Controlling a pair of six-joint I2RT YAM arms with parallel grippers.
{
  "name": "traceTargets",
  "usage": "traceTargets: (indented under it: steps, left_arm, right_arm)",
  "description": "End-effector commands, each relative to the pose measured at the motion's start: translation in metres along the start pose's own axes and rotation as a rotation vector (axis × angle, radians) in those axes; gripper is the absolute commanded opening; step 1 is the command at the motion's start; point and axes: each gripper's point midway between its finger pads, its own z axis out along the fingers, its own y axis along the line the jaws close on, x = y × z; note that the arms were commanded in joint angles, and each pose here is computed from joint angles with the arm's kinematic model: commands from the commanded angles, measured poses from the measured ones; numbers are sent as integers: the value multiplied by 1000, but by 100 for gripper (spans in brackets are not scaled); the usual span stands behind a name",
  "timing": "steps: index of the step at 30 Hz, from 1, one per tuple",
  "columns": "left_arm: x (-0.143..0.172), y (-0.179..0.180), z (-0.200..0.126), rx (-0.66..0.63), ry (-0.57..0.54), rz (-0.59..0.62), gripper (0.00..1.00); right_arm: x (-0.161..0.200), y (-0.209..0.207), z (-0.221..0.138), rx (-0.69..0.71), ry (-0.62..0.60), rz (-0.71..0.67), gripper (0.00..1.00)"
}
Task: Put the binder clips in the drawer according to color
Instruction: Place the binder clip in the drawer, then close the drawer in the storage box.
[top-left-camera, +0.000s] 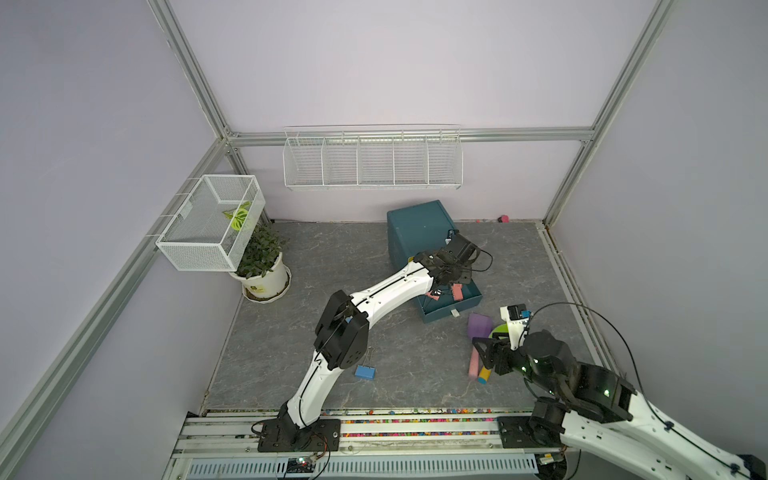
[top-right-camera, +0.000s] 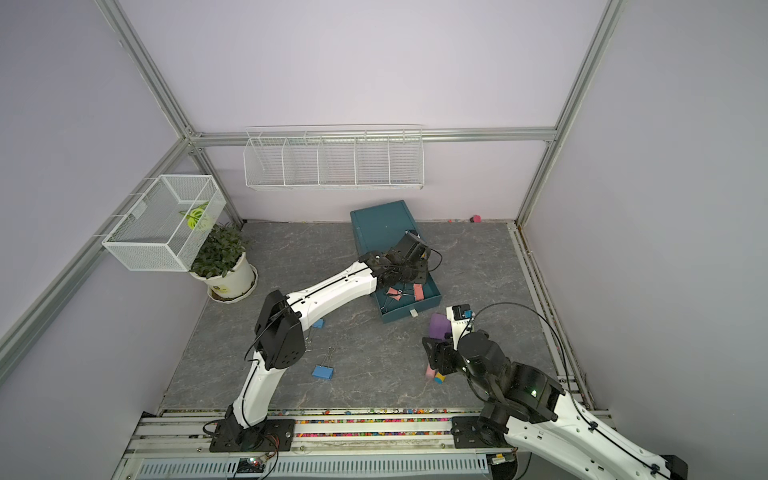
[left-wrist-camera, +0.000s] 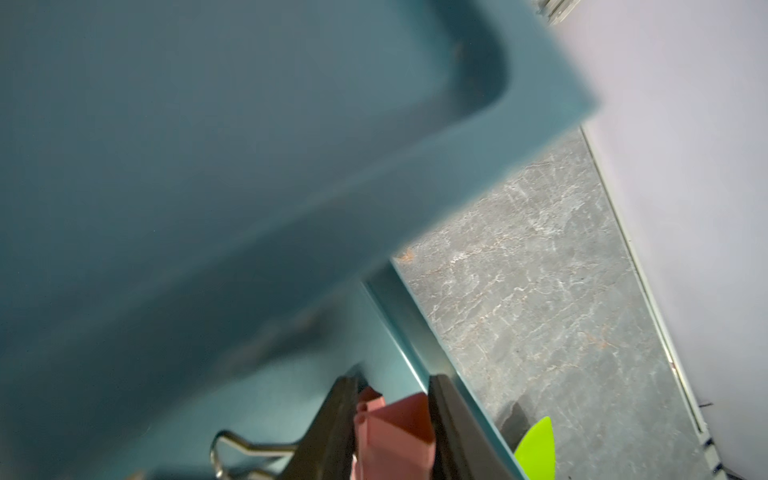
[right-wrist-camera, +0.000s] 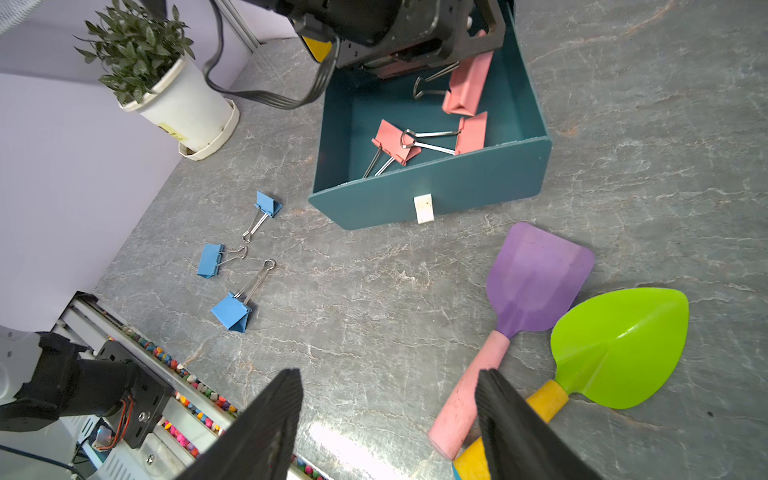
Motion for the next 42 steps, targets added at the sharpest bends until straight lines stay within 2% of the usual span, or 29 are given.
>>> traceTargets:
  steps: [1, 5, 9, 15, 21, 26, 34, 42]
  left_arm:
    - [0, -1, 4, -16, 2, 25, 38]
    - [-2, -1, 2, -19, -2, 23, 46]
    - [-14, -8, -15, 8, -31, 9, 54]
    - [-39, -25, -68, 71, -110, -19, 56]
    - [-48, -14, -124, 99, -188, -66, 56]
    - [-39, 24, -161, 2, -244, -126, 55]
    - [10, 106, -198, -103, -267, -246, 54]
    - [70, 192, -209, -174, -233, -389, 53]
  right_arm:
    - [4, 1, 10, 16, 27, 19, 72]
    - [6, 0, 17, 28, 47, 36, 72]
    - [3, -7, 23, 46, 61, 73, 72]
    - [-4, -20, 41, 51, 91, 179, 68]
    - [-16, -22, 68, 17, 95, 257, 64]
    - [-21, -26, 91, -10, 108, 373, 54]
    - [-16, -25, 118, -72, 68, 556, 42]
    - [-12, -29, 131, -78, 64, 624, 40]
